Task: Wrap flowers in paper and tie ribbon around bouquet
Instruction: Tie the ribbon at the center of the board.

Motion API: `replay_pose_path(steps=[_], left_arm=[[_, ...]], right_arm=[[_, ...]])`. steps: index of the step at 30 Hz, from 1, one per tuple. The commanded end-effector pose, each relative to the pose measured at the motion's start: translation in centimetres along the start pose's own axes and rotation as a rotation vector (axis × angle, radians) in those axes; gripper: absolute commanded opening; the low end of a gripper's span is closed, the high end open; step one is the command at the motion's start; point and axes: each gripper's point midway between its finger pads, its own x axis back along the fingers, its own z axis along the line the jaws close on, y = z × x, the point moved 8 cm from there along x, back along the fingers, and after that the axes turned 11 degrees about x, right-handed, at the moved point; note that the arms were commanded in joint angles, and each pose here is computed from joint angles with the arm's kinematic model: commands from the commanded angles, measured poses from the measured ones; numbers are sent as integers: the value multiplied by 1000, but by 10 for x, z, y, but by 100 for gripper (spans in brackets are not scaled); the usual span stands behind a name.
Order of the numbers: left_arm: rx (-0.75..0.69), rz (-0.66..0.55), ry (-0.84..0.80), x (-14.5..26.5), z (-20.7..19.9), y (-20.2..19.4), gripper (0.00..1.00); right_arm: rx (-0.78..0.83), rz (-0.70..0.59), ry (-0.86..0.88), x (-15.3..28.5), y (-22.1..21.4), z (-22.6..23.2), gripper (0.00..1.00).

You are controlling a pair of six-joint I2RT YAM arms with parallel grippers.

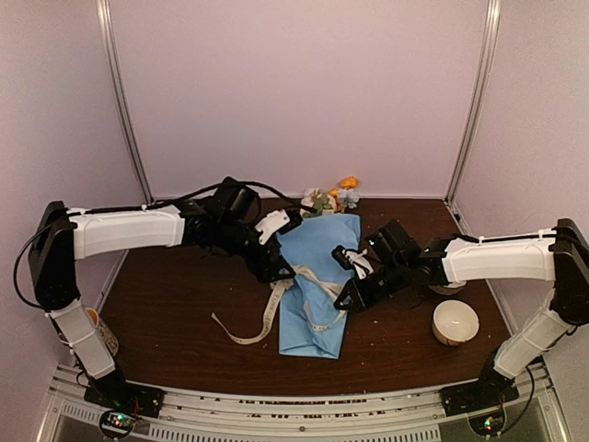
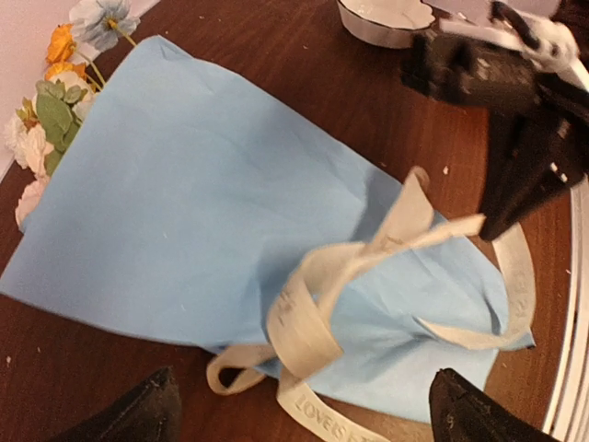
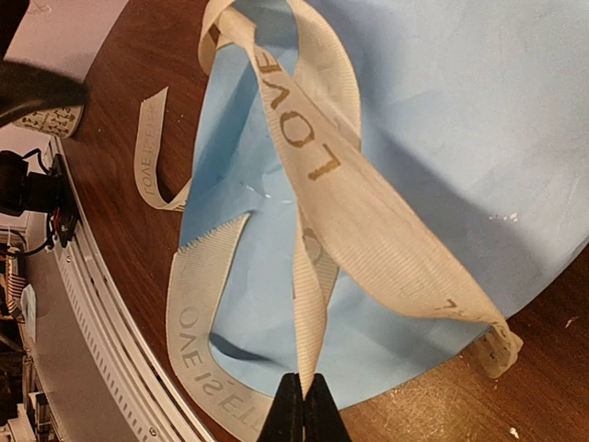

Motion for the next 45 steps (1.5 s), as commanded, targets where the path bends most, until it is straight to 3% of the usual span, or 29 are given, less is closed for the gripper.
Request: replay_pose_path(steps=[1,4,8,11,16,19,22,23,32,39,45], left_arm=[[137,164,-16,7,-10,-60,96],[225,268,-12,1,-19,-99,90],[215,377,-17,-11,-42,-130,74],[193,427,-38,-18,-57,-140,75],[194,517,68,-28,-48,-161,73],[208,587,103,-37,-43,-170,49],[226,602,166,-38,-37,-173,6],[237,599,200,-36,-32,-173,0],[464,421,472,19,35,-163,0],[478,350,532,32,51,-150,0],[458,290,507,36,51,-133,0]], right_arm=[[1,-7,-17,0,10,-2,0],[9,-15,-11,1,14,-1,0],[11,-10,-26,3,16,-2,0],[8,-15,-32,4,17,-3,0],[4,-34,-22,10,21,-1,0],[-28,-61,-2,17,26,-3,0],[-47,-95,-11,28,31,-8,0],[-48,-107,-7,33,34,-9,0],[6,-252,4,105,55,-2,0],[142,-422,124,154,70,34,0],[151,-492,94,154,91,30,0]])
